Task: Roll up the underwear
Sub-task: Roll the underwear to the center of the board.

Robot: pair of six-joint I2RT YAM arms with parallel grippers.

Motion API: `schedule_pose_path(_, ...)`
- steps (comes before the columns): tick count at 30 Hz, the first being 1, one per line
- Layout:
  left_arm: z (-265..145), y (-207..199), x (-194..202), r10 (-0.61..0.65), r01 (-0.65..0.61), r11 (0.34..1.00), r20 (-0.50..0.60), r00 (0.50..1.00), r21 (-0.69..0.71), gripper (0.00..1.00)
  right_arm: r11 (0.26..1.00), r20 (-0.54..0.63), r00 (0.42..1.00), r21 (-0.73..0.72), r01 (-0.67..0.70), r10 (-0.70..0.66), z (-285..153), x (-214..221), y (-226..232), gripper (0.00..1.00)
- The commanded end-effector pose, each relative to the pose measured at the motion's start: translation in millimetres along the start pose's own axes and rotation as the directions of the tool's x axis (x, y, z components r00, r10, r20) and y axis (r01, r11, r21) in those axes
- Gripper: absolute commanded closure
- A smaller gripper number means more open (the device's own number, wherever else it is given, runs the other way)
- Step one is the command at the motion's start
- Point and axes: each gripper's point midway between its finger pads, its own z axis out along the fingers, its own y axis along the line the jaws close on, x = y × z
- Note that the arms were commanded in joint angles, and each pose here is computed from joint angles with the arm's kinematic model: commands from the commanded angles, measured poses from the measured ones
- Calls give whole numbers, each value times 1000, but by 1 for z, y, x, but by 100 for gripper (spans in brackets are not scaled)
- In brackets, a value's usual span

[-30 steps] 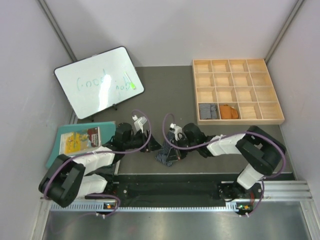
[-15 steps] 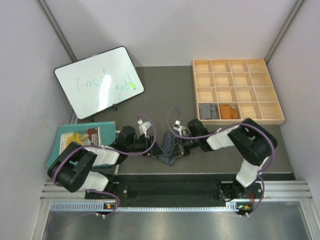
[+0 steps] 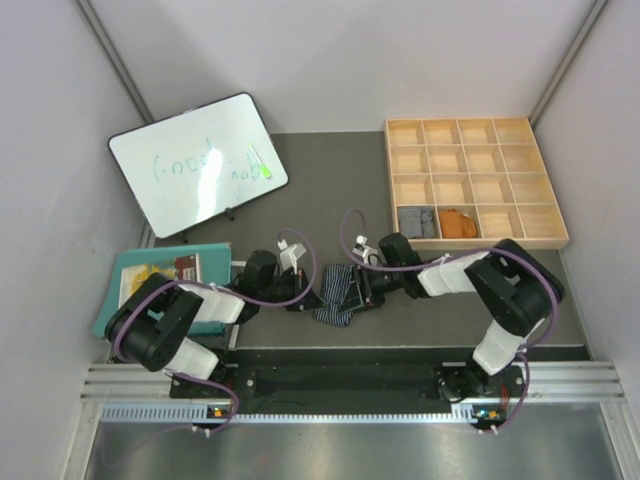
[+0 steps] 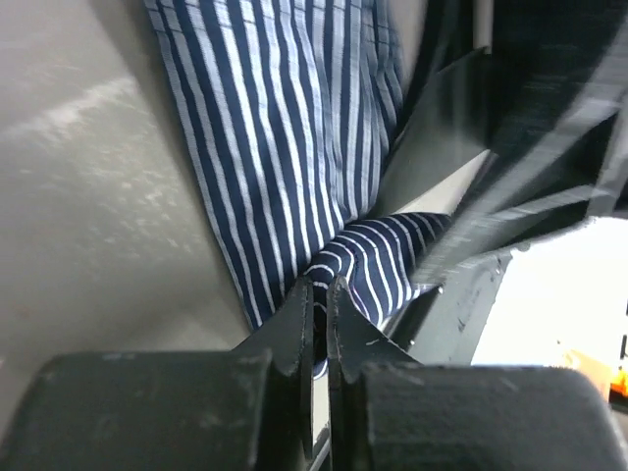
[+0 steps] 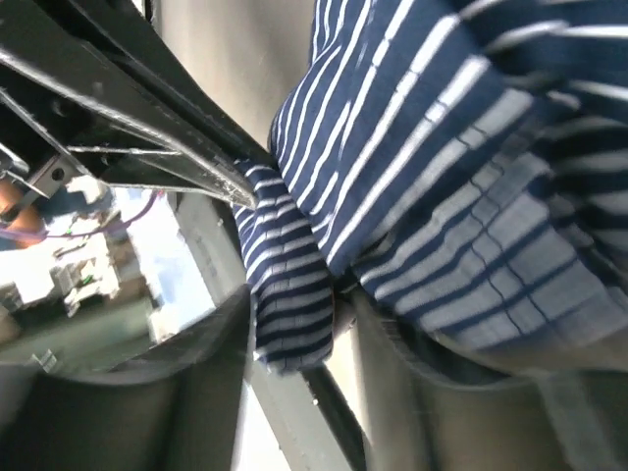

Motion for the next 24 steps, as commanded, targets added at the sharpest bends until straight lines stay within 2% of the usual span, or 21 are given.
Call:
schedule_pose_path(1,-1,34,14,-87,78,979,-39,995,-188,100,991,110,993,131,24,-38,-23,-11,-11,47)
schedule_pose_path(2,-2,36,14,-108,99,974,-31,994,-205,100,989,137,989,144,36,-56,-29,-13,-8,38)
schedule_pose_path(5,-1,38,13,-169,159,964,-28,985,-216,100,988,155,986,154,31,-55,-35,-4,-11,29)
schedule_pose_path(15,11,41,18,-265,244,946,-80,961,-213,100,992,203,979,122,-6,-19,-24,-4,-22,24)
schedule_pose_path(18,11,42,18,-267,246,945,-76,961,-216,100,992,194,981,127,-13,-12,-18,-3,-24,30)
schedule_pose_path(21,11,40,14,-263,244,947,-65,963,-210,100,988,183,983,151,-9,-19,-13,-2,-25,41)
schedule_pose_path(22,10,39,13,-261,243,948,-63,963,-206,100,982,189,982,185,-25,-10,-12,-2,-32,53)
schedule_pose_path(24,10,35,9,-253,238,951,-53,966,-197,100,969,176,984,237,-67,25,-13,2,-43,67)
